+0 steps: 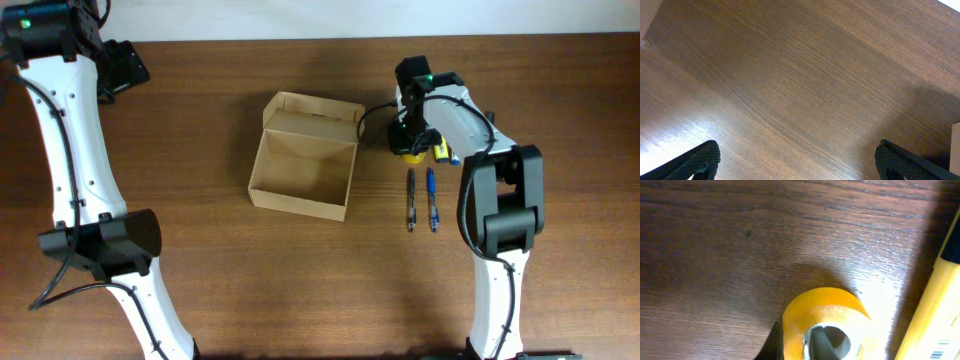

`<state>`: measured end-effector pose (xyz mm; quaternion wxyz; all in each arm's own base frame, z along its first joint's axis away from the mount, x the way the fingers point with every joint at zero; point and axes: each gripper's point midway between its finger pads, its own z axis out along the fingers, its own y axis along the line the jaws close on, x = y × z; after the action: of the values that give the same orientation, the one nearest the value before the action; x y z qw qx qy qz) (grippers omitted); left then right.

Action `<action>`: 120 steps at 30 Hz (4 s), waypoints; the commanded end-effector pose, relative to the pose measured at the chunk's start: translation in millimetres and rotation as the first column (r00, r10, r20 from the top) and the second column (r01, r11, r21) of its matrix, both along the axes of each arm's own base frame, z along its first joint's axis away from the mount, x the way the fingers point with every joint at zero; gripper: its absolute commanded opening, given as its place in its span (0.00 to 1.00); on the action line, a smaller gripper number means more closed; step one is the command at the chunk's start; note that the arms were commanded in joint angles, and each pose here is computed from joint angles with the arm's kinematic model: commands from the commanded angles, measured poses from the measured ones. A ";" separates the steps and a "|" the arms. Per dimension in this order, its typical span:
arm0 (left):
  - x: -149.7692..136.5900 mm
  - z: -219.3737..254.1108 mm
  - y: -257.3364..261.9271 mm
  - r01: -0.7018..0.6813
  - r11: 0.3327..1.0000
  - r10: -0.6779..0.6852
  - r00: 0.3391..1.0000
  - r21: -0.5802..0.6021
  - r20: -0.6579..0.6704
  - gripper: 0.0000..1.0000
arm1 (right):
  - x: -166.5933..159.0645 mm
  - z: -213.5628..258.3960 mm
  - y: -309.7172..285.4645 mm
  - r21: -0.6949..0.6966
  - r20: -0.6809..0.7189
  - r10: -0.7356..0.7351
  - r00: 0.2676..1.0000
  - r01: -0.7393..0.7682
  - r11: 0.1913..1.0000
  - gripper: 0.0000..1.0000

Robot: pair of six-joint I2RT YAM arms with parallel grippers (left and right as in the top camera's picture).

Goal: Pack container
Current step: 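Carry the tape roll into the box and release it, then move the right gripper to the yellow highlighter and grasp it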

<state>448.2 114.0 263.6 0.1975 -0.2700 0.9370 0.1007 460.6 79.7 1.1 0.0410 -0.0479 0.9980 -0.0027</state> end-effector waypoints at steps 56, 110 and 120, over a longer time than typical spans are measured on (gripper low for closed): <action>-3.8 7.1 1.2 0.007 1.000 -0.007 1.000 0.009 0.009 1.00 | -79.8 63.3 235.4 0.011 0.096 0.685 0.723 -0.688 0.725 0.04; -3.8 7.1 1.2 0.007 1.000 -0.007 1.000 0.009 0.009 1.00 | 7.8 57.5 -66.4 -0.025 0.012 -0.159 0.987 0.159 0.987 0.56; -3.8 7.1 1.2 0.007 1.000 -0.007 1.000 0.009 0.009 1.00 | 7.1 19.7 -64.5 -0.016 0.021 -0.099 0.995 0.099 0.995 0.56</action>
<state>448.2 114.0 263.5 0.1975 -0.2700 0.9370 0.1005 470.9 15.3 29.6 0.0563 0.0215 0.9979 -0.0229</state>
